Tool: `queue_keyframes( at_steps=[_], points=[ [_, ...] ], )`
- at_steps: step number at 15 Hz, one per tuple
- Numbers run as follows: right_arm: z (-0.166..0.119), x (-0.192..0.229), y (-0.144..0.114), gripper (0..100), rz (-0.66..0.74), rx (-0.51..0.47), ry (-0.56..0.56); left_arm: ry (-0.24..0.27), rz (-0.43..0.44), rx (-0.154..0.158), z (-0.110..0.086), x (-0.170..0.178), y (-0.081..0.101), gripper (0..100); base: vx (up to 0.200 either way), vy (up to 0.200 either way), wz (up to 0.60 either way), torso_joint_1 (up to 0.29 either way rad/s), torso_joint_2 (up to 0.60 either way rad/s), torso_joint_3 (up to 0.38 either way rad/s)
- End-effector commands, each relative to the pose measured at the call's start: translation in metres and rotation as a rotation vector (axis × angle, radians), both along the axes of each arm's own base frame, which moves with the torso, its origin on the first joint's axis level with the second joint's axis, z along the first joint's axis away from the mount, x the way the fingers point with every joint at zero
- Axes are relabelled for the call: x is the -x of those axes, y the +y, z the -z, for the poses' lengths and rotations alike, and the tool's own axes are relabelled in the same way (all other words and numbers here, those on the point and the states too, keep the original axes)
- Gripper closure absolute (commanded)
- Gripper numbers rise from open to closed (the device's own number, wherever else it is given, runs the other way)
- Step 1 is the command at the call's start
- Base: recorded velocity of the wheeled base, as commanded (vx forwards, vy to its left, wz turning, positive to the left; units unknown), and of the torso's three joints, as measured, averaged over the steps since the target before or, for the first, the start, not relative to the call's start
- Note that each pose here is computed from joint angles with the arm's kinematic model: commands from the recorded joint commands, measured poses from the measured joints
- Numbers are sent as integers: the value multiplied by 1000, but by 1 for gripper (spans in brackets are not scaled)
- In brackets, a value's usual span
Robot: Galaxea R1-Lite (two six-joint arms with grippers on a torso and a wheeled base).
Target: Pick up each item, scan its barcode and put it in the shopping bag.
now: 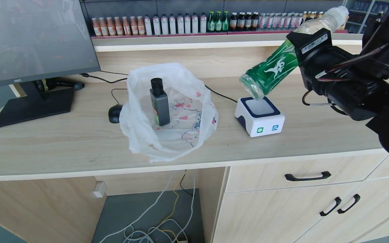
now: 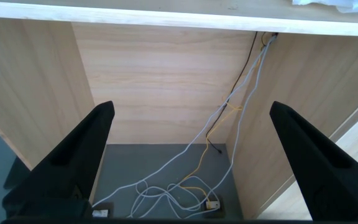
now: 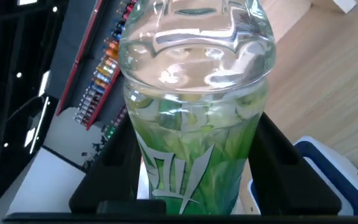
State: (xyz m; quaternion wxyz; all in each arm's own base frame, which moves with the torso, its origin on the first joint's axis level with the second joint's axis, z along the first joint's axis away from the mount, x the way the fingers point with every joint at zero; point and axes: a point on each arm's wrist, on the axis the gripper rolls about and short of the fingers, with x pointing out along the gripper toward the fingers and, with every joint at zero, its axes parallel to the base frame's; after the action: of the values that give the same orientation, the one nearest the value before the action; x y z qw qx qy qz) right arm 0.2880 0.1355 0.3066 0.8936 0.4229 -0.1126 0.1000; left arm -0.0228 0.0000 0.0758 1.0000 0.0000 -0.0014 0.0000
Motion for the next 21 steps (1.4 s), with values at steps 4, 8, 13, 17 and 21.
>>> queue_keyframes(
  at_steps=[4,8,13,17,21],
  points=[
    [-21,49,20,100,-47,253,-106,-2,0,0,0,0,0,0,0,0,0,0,0,0],
    [-12,55,22,100,-21,673,-348,0,0,0,0,0,0,0,0,0,0,0,0,0],
    [34,52,19,100,-24,853,-475,0,0,0,0,0,0,0,0,0,0,0,0,0],
    [43,46,24,100,-12,843,-568,-2,0,2,0,0,0,0,0,0,0,0,0,0],
    [52,45,23,100,12,823,-569,-2,0,2,0,0,0,0,0,0,0,0,0,0]
  ],
)
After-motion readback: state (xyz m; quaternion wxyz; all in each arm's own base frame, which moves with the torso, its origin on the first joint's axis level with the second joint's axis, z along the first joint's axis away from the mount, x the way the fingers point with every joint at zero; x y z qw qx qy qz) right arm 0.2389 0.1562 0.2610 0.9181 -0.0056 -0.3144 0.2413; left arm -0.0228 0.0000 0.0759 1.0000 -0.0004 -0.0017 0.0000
